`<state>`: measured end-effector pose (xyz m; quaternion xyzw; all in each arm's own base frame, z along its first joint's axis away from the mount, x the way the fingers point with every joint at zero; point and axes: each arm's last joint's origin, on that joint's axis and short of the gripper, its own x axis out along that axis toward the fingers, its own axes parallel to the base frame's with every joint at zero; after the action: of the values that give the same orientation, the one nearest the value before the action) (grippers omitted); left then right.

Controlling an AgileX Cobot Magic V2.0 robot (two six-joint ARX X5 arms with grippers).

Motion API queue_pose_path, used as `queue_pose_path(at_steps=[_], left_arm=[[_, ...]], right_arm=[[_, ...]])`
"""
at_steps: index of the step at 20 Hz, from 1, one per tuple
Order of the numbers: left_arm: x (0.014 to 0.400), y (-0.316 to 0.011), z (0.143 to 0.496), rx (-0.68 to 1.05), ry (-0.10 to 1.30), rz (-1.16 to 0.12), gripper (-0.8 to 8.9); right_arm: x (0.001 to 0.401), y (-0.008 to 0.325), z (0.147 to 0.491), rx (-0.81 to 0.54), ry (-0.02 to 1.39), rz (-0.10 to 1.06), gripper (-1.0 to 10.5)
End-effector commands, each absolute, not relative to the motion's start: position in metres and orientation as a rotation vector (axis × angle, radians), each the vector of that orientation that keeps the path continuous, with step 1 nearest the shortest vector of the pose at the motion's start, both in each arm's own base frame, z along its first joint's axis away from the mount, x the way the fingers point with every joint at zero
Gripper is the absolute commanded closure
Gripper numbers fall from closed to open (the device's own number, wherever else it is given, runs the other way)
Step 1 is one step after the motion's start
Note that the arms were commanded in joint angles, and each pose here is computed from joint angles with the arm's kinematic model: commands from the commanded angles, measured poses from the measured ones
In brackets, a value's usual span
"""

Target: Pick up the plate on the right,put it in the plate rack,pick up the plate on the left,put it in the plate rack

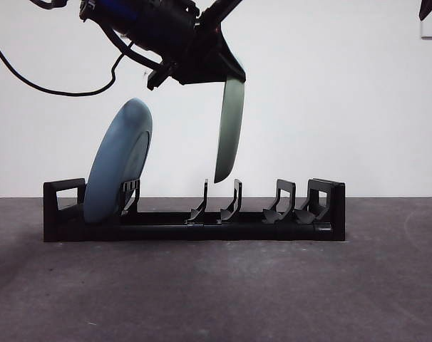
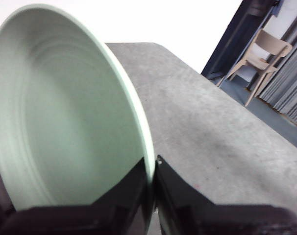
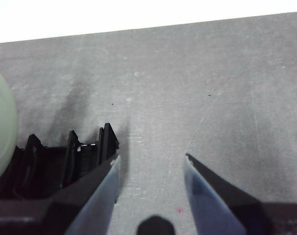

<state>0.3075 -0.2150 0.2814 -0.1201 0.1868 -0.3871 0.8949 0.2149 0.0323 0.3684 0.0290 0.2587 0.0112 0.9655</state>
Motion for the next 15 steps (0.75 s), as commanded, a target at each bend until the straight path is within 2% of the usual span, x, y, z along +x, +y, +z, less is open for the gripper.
queue_pose_path(at_steps=[1, 6, 15], left_arm=[[0.311, -0.216, 0.274, -0.221, 0.392, -0.8, 8.23], [0.316, -0.22, 0.254, -0.206, 0.468, -0.784, 8.23], [0.31, -0.222, 0.243, -0.156, 0.579, -0.782, 8.06]], right_arm=[[0.216, 0.032, 0.368, 0.068, 0.522, 0.021, 7.3], [0.216, 0.032, 0.368, 0.067, 0.523, 0.021, 7.3], [0.216, 0.033, 0.368, 0.068, 0.523, 0.025, 7.3]])
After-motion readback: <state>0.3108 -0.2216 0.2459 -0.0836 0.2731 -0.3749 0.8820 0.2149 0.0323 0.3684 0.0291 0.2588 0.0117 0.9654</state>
